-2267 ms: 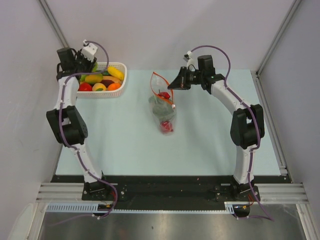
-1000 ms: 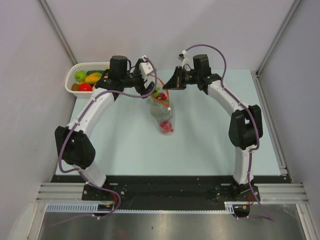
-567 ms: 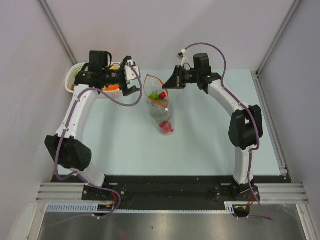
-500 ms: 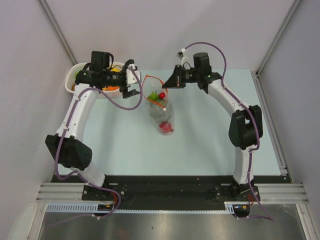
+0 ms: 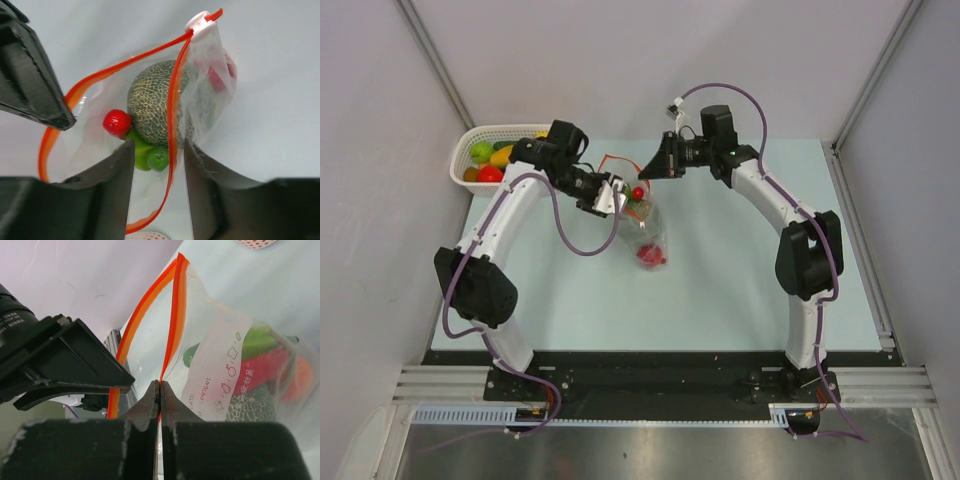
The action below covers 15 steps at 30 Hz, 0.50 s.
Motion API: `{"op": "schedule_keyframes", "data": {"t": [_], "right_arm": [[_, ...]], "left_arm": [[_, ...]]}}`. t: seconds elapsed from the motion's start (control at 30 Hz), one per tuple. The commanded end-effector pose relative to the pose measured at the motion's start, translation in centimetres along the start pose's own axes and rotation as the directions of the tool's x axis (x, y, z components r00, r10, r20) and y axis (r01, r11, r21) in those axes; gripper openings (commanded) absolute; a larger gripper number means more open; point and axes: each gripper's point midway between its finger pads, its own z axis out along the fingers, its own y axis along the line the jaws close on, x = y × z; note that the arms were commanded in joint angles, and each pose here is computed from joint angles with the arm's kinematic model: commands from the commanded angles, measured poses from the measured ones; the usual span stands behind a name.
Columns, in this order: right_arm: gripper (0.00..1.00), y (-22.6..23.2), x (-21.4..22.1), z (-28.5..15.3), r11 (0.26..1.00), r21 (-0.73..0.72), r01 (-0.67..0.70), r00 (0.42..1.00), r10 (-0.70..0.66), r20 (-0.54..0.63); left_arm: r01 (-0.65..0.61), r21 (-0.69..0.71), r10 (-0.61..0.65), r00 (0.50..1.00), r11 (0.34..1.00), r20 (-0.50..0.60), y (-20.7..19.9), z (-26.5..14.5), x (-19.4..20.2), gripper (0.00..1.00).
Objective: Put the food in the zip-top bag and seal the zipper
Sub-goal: Place the fake vegetable in the zipper food storage bag.
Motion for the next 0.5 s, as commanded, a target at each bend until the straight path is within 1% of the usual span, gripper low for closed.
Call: {"op": "schedule_keyframes", "data": {"t": [0.0, 0.03, 0.07, 0.1, 0.13, 0.17, 0.2, 0.23, 0.27, 0.3, 0.33, 0.4, 0.43, 0.47], "right_arm": [[0.00, 2.1, -1.5, 0.2, 0.995, -0.055, 0.088, 0.996, -0.087, 0.018], [0.00, 2.4, -1.5, 0.6, 0.993, -0.063, 0.095, 0.995, -0.094, 0.015], [0.00, 2.5, -1.4, 0.7, 0.993, -0.070, 0.097, 0.995, -0.096, 0.012], [0.00, 2.7, -1.5, 0.8, 0.992, -0.075, 0.101, 0.995, -0.101, 0.011], [0.00, 2.7, -1.6, 1.1, 0.991, -0.080, 0.106, 0.994, -0.105, 0.010], [0.00, 3.1, -1.6, 1.4, 0.990, -0.087, 0.109, 0.994, -0.109, 0.008], [0.00, 3.3, -1.6, 1.6, 0.989, -0.094, 0.115, 0.993, -0.115, 0.009], [0.00, 3.5, -1.6, 1.8, 0.988, -0.100, 0.121, 0.993, -0.121, 0.008], [0.03, 4.0, -1.6, 1.9, 0.985, -0.112, 0.132, 0.991, -0.132, 0.008], [0.10, 4.3, -1.8, 1.9, 0.983, -0.118, 0.141, 0.990, -0.141, 0.013], [0.29, 4.5, -1.9, 1.8, 0.982, -0.124, 0.145, 0.989, -0.144, 0.014], [0.50, 4.8, -2.1, 1.0, 0.977, -0.129, 0.167, 0.986, -0.166, 0.018], [0.70, 4.7, -2.4, 0.4, 0.977, -0.114, 0.178, 0.984, -0.177, 0.026], [0.79, 4.9, -2.7, -0.5, 0.977, -0.096, 0.192, 0.981, -0.189, 0.037]], "left_arm": [[-0.076, 0.080, 0.075, 0.997, 0.994, 0.015, -1.4, 0.5, -0.9, 0.40], [-0.078, 0.104, 0.075, 0.997, 0.991, 0.030, -1.9, 0.6, -1.8, 0.33], [-0.079, 0.119, 0.075, 0.996, 0.990, 0.042, -2.3, 0.7, -2.5, 0.12], [-0.080, 0.134, 0.074, 0.996, 0.988, 0.050, -2.8, 0.9, -3.1, 0.01], [-0.063, 0.167, 0.053, 0.996, 0.984, 0.066, -3.8, 1.4, -3.9, 0.00], [-0.055, 0.165, 0.042, 0.996, 0.985, 0.081, -4.1, 1.4, -4.7, 0.00], [-0.037, 0.162, 0.018, 0.993, 0.986, 0.119, -4.4, 1.7, -5.7, 0.00], [0.019, 0.164, -0.042, 0.990, 0.986, 0.137, -4.7, 2.4, -6.2, 0.00], [0.045, 0.159, -0.069, 0.986, 0.986, 0.151, -4.8, 2.6, -6.6, 0.00], [0.068, 0.142, -0.091, 0.983, 0.988, 0.160, -4.6, 2.7, -7.2, 0.00], [0.142, 0.123, -0.163, 0.971, 0.982, 0.177, -4.3, 3.4, -7.5, 0.00], [0.202, 0.091, -0.216, 0.956, 0.975, 0.200, -3.8, 3.5, -8.2, 0.00], [0.271, 0.070, -0.280, 0.936, 0.960, 0.214, -3.3, 3.9, -8.1, 0.00], [0.302, 0.060, -0.308, 0.926, 0.951, 0.220, -3.1, 4.0, -8.1, 0.00]]}}
